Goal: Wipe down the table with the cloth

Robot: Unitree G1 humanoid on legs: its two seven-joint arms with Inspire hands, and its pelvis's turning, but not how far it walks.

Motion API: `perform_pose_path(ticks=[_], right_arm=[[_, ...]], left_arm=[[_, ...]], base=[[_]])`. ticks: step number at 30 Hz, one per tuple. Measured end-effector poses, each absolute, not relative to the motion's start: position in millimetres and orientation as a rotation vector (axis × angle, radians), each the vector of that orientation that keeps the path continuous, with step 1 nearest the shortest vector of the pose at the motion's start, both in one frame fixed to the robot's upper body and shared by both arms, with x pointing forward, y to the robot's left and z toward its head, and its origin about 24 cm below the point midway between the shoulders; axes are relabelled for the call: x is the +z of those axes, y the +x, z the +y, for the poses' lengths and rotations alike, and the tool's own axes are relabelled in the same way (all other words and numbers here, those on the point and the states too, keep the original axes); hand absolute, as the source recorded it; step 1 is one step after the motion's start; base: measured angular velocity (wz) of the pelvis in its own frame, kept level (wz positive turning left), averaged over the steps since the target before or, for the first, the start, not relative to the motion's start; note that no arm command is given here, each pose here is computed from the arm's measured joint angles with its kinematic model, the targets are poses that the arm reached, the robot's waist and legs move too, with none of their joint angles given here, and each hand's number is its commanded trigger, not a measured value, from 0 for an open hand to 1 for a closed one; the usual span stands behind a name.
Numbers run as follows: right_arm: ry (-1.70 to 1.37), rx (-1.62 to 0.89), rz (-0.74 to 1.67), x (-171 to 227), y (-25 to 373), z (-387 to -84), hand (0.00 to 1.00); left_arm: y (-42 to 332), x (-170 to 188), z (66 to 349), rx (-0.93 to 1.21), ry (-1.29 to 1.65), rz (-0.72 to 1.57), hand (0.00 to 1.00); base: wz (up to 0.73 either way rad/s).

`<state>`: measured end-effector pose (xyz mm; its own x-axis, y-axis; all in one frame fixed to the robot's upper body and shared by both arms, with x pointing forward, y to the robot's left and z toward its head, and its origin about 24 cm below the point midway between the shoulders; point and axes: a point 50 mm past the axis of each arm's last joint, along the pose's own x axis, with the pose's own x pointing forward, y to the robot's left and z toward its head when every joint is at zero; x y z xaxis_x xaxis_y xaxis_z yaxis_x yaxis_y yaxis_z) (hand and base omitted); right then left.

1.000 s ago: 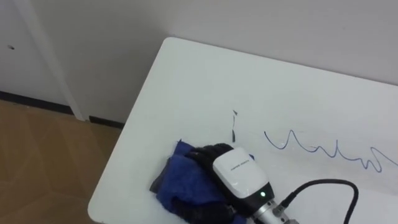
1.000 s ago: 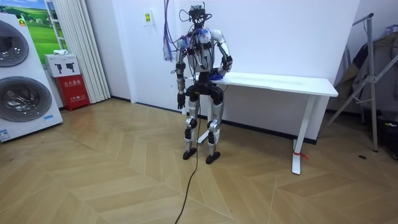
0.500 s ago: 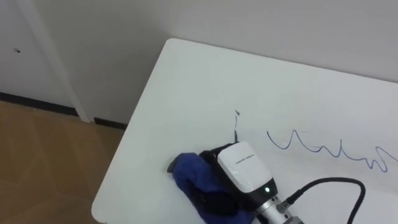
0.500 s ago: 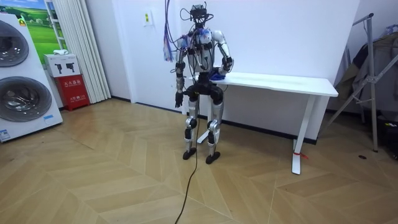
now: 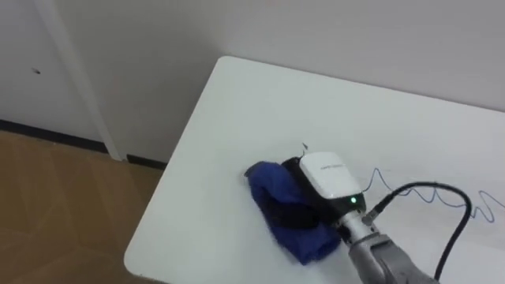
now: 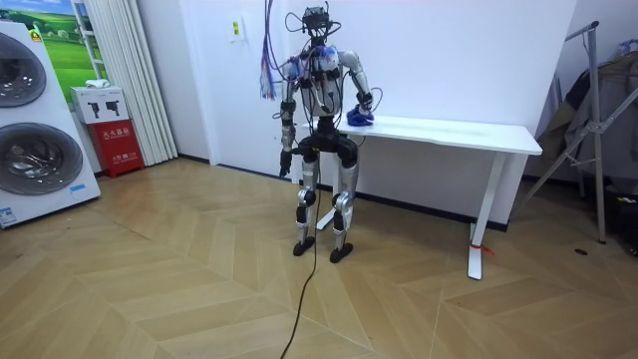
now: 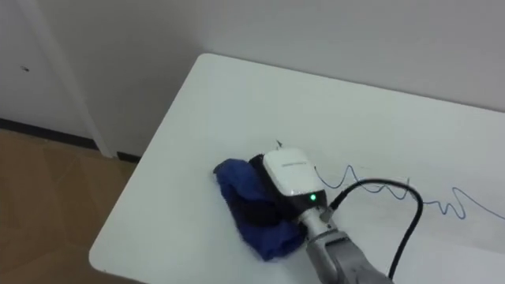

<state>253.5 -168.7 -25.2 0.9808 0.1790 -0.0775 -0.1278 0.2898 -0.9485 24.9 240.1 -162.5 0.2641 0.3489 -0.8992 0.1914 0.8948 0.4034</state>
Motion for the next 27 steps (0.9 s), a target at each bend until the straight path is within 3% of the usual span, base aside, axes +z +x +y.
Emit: perform_pose_path(ticks=[5, 10, 23, 27], right_arm=[[-1.206, -0.038, 0.212, -35.6, 255.6, -234.9, 1.0], [-1.181, -0.197, 0.321, -40.2, 240.8, -273.9, 1.0], [-1.255, -0.363, 0.503, -70.3, 161.7, -314.8, 1.0], [-1.257, -0.38, 0.505, -69.1, 159.1, -315.0, 1.0]], left_arm=[[-3.6, -162.4, 244.0, 0.134, 0.47, 1.409, 0.0], [-8.6, -159.9, 252.5, 0.153, 0.438, 1.422, 0.0], [10.0, -149.4, 273.7, 0.25, 0.447, 1.318, 0.0], [8.9, -149.5, 273.6, 0.254, 0.453, 1.321, 0.0]], base=[[0.3], [0.1], [0.01], [-0.01]])
